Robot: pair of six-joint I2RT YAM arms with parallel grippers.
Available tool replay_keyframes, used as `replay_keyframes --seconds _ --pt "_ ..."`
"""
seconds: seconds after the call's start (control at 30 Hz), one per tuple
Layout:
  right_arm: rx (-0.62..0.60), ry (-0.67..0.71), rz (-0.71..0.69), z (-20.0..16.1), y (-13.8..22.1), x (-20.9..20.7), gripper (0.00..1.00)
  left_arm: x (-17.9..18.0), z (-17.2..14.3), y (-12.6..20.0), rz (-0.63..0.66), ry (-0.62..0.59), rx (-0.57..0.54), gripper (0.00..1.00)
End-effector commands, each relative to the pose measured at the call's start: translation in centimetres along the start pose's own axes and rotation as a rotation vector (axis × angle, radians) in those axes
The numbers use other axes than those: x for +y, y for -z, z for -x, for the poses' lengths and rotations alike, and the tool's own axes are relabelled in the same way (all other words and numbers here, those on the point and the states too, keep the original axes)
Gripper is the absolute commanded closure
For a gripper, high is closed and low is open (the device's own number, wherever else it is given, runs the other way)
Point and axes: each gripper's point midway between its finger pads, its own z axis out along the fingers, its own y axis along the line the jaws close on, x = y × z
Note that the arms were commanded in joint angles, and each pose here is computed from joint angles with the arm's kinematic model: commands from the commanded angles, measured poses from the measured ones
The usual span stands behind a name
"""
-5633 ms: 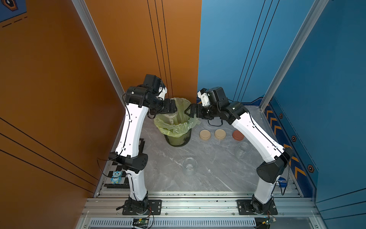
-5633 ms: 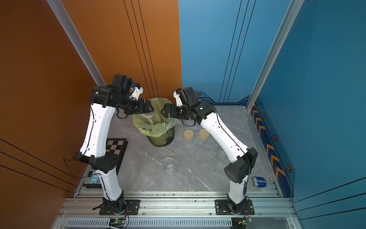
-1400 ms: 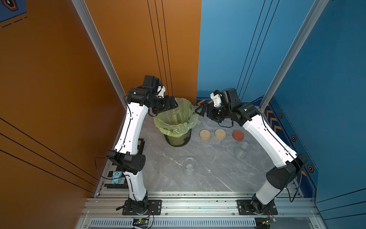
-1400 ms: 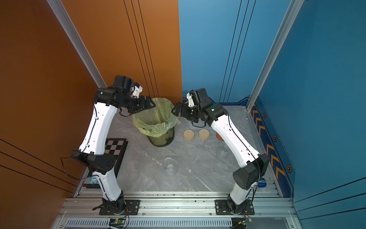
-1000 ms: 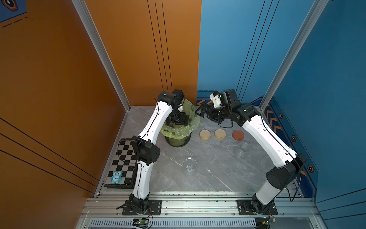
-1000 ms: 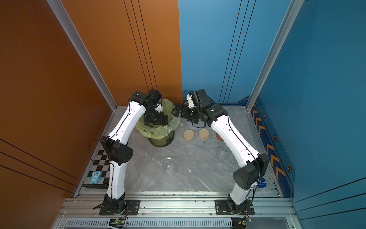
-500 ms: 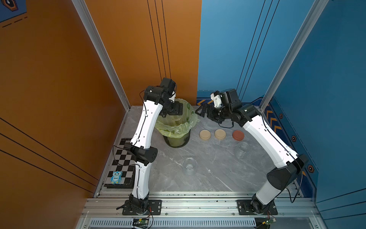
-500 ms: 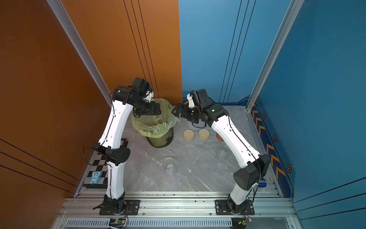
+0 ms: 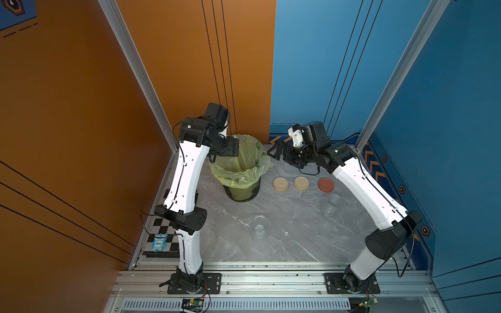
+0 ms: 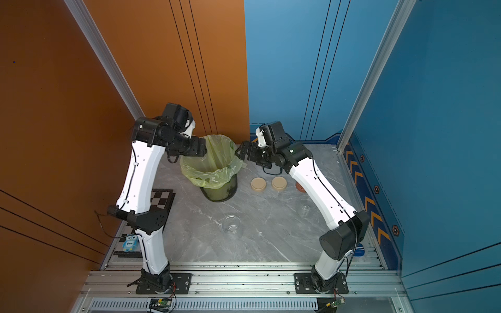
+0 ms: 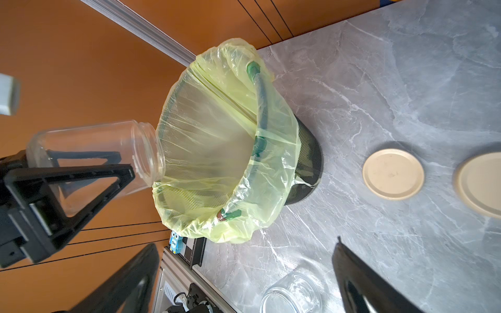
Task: Empty moldy rice from jars
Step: Pour the moldy rice from the jar into the trash bin.
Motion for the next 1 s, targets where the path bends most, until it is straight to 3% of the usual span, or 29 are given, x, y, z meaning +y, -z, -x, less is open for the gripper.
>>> replay_keyframes --seconds 0.0,0.07,0.13,0.37,0.5,0.57,0.63,0.67,0.73,0.83,0.97 --pt "-0.018 0.009 0.022 0.0 1.0 0.7 0.0 1.8 3.5 5.6 0.454 -0.194 -0.283 1.0" --pt "-0.016 0.008 0.019 -0.1 0.9 0.6 0.0 0.0 5.2 7.4 0.587 -0.285 -0.417 1.0" --pt "-0.016 0.009 0.018 -0.2 0.9 0.5 0.0 -1.4 5.7 7.4 0.557 -0.291 -0.483 1.0" --pt "-0.023 0.002 0.003 -0.3 1.3 -0.2 0.0 -2.1 4.7 4.8 0.41 -0.274 -0.455 1.0" --pt "-0.02 -0.002 0.005 -0.3 1.2 -0.2 0.0 -2.7 3.1 2.3 0.226 -0.242 -0.318 1.0" --pt "-0.025 -0.002 0.006 -0.2 1.2 -0.1 0.0 -3.4 0.8 0.3 0.071 -0.201 -0.168 1.0" --pt "-0.028 -0.001 0.007 -0.1 1.3 0.0 0.0 -4.2 -2.3 -1.8 -0.08 -0.117 0.06 1.0" --pt "-0.027 -0.001 0.009 -0.1 1.3 0.0 0.0 -3.9 -3.5 -2.1 -0.08 -0.081 0.156 1.0" --pt "-0.03 0.0 0.011 0.0 1.4 0.1 0.0 -4.9 -4.9 -2.1 -0.152 -0.071 0.243 1.0" --pt "-0.026 0.0 0.017 -0.1 1.2 0.3 0.0 -5.3 -3.8 -1.2 -0.171 -0.047 0.187 1.0" --pt "-0.026 -0.002 0.025 0.0 1.1 0.7 0.0 -5.3 -3.7 -1.1 -0.202 -0.011 0.198 1.0"
